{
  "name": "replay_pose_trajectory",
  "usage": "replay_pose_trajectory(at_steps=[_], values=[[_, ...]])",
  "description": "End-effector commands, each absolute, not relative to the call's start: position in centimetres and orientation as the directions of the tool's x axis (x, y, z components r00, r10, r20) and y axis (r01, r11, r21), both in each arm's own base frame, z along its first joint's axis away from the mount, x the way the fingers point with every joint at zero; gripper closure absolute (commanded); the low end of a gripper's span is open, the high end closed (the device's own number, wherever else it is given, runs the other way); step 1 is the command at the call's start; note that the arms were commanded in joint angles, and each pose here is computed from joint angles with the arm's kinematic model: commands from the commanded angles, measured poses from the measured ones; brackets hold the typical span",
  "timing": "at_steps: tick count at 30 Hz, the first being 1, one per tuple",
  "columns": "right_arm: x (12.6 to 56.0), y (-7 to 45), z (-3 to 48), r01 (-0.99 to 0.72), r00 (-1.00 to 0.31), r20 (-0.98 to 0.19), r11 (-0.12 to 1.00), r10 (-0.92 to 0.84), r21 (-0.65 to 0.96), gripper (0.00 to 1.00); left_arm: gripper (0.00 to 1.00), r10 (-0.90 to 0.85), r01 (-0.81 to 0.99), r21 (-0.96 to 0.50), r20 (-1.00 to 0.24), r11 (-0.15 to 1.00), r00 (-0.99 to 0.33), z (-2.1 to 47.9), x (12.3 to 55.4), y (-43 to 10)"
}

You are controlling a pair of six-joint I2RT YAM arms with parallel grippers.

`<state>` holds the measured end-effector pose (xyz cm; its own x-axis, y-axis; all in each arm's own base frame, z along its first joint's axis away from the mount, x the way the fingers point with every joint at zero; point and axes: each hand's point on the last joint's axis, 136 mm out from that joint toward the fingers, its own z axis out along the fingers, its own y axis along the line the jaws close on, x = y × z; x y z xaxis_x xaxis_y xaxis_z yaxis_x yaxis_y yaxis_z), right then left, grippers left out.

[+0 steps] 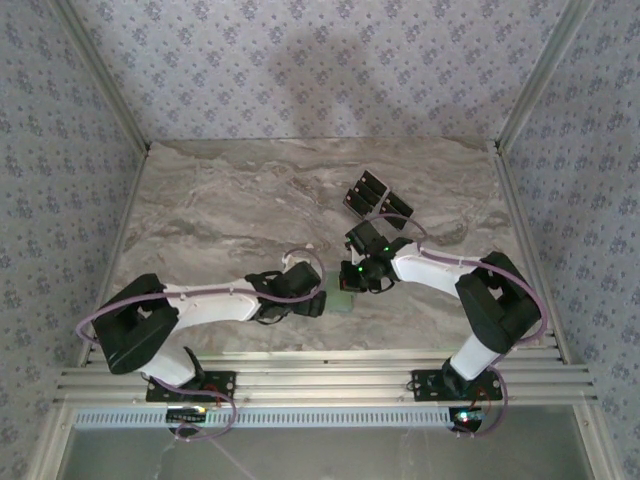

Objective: Put the credit cards into the card holder

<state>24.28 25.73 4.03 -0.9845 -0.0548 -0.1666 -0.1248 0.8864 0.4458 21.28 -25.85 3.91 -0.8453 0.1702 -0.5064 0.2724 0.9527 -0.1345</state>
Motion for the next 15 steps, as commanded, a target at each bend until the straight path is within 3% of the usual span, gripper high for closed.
replay_pose_trajectory(at_steps=[1,15], values=[[24.1,26.0,4.0,-0.133,-0.985,-0.161,0.890,-0.068,0.436,1.00,0.00,0.148,0.302,-0.199,-0.552,0.932,-0.821,5.6,21.5,-27.3],[24.3,26.1,4.5,-0.138,-0.983,-0.170,0.886,-0.068,0.443,1.00,0.00,0.218,0.327,-0.140,-0.498,0.935,-0.839,2.6,20.6,-28.1]])
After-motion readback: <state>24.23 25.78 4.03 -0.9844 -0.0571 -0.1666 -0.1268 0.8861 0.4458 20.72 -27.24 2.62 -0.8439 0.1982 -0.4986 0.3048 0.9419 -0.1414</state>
